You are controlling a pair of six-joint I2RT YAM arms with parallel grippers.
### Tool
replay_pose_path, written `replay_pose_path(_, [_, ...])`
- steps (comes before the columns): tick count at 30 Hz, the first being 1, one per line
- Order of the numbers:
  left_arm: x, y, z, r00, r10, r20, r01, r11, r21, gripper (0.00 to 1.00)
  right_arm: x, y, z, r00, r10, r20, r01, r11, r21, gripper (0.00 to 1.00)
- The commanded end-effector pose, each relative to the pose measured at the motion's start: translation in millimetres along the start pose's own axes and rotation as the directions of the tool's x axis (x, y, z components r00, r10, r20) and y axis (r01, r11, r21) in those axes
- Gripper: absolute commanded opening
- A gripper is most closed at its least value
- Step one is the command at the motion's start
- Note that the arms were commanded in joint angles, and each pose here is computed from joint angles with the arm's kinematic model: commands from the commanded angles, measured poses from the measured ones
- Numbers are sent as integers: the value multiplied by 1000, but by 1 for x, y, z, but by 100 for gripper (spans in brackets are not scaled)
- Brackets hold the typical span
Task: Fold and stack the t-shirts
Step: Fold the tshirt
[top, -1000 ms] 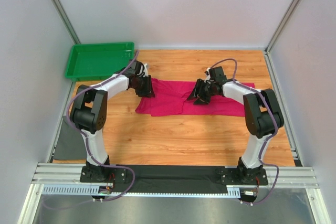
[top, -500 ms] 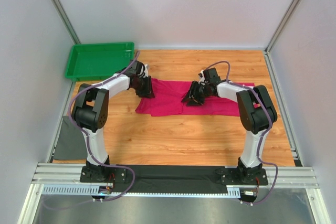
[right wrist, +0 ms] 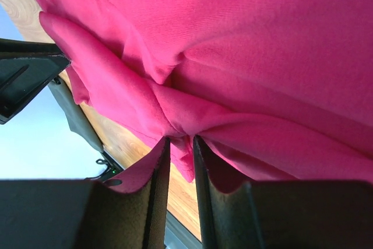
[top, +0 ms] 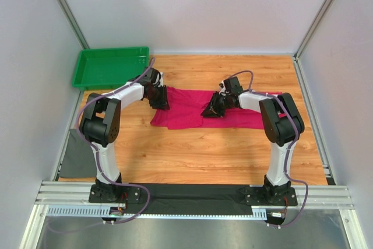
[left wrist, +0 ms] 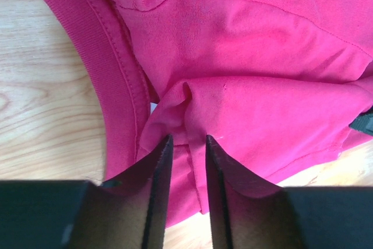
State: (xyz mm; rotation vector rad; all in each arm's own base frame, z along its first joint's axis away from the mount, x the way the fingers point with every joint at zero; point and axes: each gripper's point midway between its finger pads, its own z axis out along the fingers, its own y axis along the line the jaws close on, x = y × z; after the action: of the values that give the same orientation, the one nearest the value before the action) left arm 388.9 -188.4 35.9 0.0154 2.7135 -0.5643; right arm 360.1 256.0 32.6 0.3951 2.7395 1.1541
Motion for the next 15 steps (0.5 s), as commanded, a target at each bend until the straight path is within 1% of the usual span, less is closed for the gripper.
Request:
replay_pose_path(1, [-19, -10, -1, 999, 7, 37, -9, 999, 40, 35, -7, 16, 4, 1000, -4, 8, 4, 999, -46, 24])
replay_pose_path(3, [-20, -10, 1, 999, 6, 32, -7, 999, 42, 32, -7, 17, 5, 1000, -3, 5, 3, 999, -53, 24])
replay_pose_path(4, [-20, -10, 0, 1000, 5, 31, -6, 999, 44, 28, -7, 17, 5, 1000, -4, 5, 4, 999, -54, 24])
replay_pose_path(6, [-23, -12, -2, 999, 2, 38, -4, 999, 53, 24, -8, 20, 5, 1000, 1, 4, 0, 998, -64, 23])
replay_pose_path(7, [-24, -11, -2, 999, 0, 38, -2, 999, 54, 18, -8, 22, 4, 1000, 2, 3, -1, 998, -70, 21])
replay_pose_path(8, [-25, -12, -3, 999, 0, 41, -2, 998, 56, 16, -9, 23, 4, 1000, 4, 5, -4, 997, -75, 14])
replay_pose_path(9, [-26, -12, -3, 999, -4, 44, 1, 998, 57, 13, -10, 26, 3, 1000, 2, 10, -1, 997, -81, 11])
replay_pose_path(10, [-28, -11, -5, 999, -7, 47, 4, 998, 58, 7, -11, 27, 2, 1000, 7, 16, -5, 997, -81, 7])
replay_pose_path(11, [-30, -10, -5, 999, -12, 52, 9, 998, 56, 4, -14, 31, 0, 1000, 4, 24, -2, 996, -86, 1])
replay_pose_path(12, [-32, -9, -6, 998, -16, 56, 13, 998, 56, 0, -15, 32, -1, 1000, 5, 28, -3, 996, -84, 0])
replay_pose_path(15, [-39, -8, -9, 997, -31, 67, 27, 998, 65, 0, -23, 36, -4, 999, 6, 46, -2, 996, -87, 0])
